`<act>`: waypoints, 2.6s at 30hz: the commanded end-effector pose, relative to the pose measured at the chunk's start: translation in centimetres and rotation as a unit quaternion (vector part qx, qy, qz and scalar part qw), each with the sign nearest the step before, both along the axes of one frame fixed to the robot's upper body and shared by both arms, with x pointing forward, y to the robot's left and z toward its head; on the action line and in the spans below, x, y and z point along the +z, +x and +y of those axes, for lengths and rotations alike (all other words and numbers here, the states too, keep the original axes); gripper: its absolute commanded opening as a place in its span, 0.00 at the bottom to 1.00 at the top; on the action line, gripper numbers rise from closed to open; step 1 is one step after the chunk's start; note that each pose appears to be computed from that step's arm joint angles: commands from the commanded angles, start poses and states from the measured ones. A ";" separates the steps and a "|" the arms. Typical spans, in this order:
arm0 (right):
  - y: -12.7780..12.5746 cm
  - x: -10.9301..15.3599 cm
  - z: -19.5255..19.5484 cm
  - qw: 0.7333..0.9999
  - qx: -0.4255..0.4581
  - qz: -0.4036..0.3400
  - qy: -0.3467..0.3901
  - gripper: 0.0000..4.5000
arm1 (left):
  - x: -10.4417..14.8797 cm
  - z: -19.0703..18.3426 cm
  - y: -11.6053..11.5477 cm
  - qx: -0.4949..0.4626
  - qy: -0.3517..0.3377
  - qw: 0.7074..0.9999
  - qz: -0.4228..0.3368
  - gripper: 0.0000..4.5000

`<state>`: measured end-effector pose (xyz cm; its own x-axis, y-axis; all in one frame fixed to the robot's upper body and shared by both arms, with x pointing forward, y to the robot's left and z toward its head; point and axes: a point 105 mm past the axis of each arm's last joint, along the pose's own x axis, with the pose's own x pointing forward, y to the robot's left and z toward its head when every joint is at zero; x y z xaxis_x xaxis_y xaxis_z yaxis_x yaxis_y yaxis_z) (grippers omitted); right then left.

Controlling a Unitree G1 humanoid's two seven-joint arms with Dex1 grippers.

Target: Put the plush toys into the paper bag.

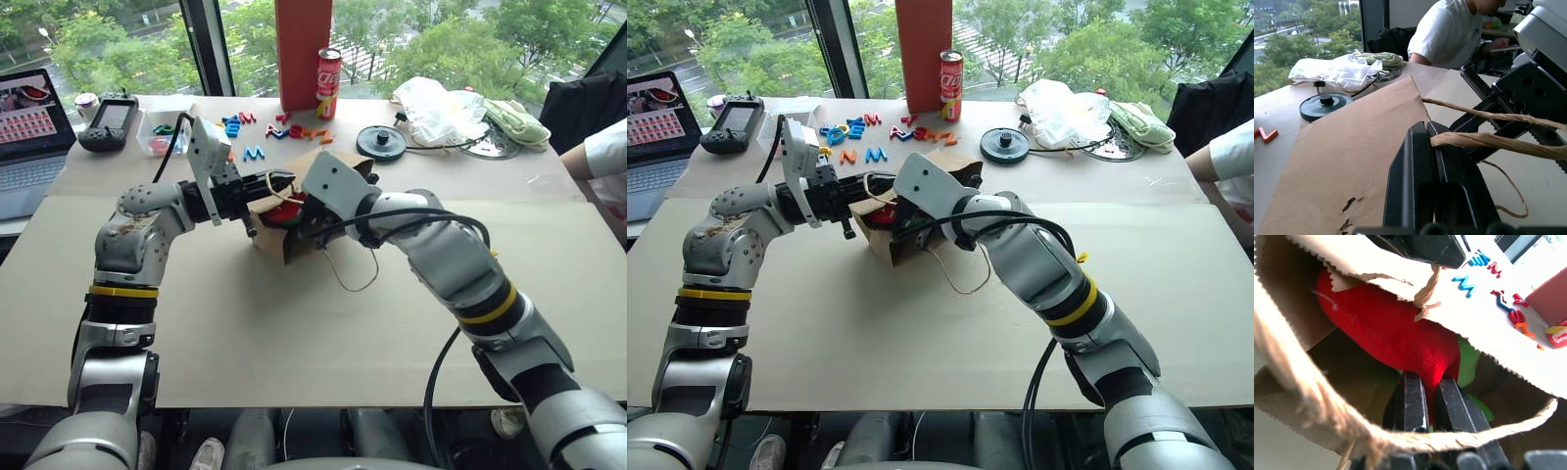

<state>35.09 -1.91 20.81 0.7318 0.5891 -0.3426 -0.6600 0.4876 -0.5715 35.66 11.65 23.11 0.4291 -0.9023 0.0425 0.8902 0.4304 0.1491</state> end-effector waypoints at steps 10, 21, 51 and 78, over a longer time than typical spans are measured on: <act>-1.3 2.2 -4.2 0.996 -0.033 0.030 0.073 0.65 | 1.2 -0.1 -0.2 -0.002 -0.003 1.000 -0.031 0.00; -5.3 -0.9 -4.6 0.985 0.000 0.134 0.107 0.65 | 1.2 -0.1 0.0 -0.001 -0.004 0.999 -0.032 0.00; -3.3 -6.2 -2.8 0.966 -0.058 0.197 0.160 0.01 | 1.2 0.0 0.0 0.000 -0.002 0.999 -0.034 0.00; -3.2 4.3 -6.7 0.987 -0.037 -0.036 0.150 0.01 | 0.3 -2.7 1.2 0.069 -0.139 0.988 0.010 0.00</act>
